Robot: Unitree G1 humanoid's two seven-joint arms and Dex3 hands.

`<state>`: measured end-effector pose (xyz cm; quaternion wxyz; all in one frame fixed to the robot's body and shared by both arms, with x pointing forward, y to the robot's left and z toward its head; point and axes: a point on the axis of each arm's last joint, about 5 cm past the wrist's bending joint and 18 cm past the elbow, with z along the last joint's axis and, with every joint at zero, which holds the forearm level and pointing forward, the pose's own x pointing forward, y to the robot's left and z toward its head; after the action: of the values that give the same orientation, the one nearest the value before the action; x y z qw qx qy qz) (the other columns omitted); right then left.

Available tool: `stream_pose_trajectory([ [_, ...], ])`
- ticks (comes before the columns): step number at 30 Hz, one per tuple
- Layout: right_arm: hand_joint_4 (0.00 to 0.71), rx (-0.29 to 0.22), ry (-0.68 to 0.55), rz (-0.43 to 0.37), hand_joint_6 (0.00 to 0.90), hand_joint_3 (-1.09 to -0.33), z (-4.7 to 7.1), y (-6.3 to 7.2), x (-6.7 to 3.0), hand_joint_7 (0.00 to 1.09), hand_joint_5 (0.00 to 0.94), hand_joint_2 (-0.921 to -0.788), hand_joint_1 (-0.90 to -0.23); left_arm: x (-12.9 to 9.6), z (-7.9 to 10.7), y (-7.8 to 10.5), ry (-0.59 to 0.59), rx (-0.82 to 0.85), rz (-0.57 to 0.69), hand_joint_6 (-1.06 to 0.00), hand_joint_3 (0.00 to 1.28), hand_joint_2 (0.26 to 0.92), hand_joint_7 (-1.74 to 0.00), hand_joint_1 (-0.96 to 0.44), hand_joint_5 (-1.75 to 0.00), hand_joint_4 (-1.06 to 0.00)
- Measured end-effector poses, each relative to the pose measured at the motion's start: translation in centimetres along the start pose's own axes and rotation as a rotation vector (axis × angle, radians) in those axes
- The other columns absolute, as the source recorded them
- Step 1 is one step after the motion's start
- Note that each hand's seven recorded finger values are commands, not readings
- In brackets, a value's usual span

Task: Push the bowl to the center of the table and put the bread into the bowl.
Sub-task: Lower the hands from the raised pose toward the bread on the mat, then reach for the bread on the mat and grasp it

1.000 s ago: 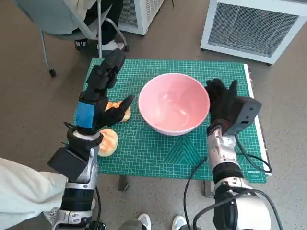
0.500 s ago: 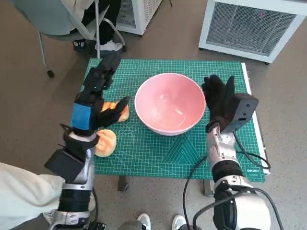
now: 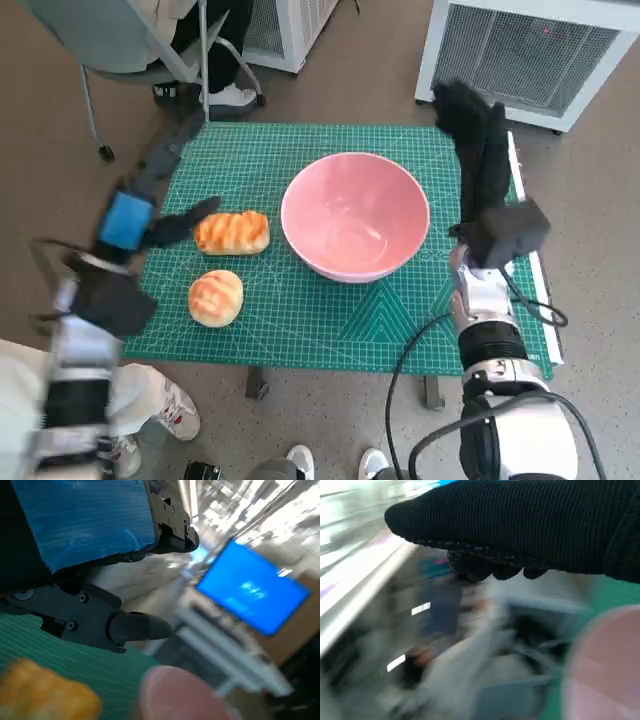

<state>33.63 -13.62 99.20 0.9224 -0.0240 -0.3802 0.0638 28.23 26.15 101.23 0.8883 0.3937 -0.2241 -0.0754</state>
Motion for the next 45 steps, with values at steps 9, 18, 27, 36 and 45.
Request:
stream_pose_trajectory([
  [9,0.323,-0.032,-0.322,0.187,-0.001,-0.871,2.3,0.6,0.48,0.79,0.028,-0.921,-0.635,2.7,0.7,2.1,0.161,0.127,-0.166,-0.26,0.0,0.853,-0.03,-0.34,0.0,-0.13],
  [18,0.323,-0.025,-0.381,0.245,-0.001,-0.879,2.9,0.8,-0.28,0.84,0.034,-0.921,-0.627,4.8,0.3,1.0,0.312,0.207,-0.354,-0.26,0.0,0.813,-0.02,-0.3,0.0,-0.11],
  [27,0.321,-0.02,-0.392,0.263,-0.001,-0.874,3.1,1.0,-0.93,0.81,0.041,-0.921,-0.631,6.4,0.0,-0.6,0.411,0.199,-0.496,-0.26,0.0,0.803,-0.01,-0.16,0.0,-0.1],
  [36,0.32,-0.023,-0.405,0.27,-0.001,-0.884,3.3,1.1,-0.96,0.81,0.047,-0.921,-0.621,7.5,0.2,-1.7,0.475,0.258,-0.579,-0.23,0.0,0.796,0.0,-0.02,0.0,-0.06],
  [45,0.315,-0.026,-0.4,0.268,-0.001,-0.891,3.2,0.9,-1.14,0.8,0.051,-0.921,-0.617,8.0,0.2,-2.6,0.539,0.322,-0.649,-0.18,0.0,0.756,0.0,-0.01,0.0,-0.01],
])
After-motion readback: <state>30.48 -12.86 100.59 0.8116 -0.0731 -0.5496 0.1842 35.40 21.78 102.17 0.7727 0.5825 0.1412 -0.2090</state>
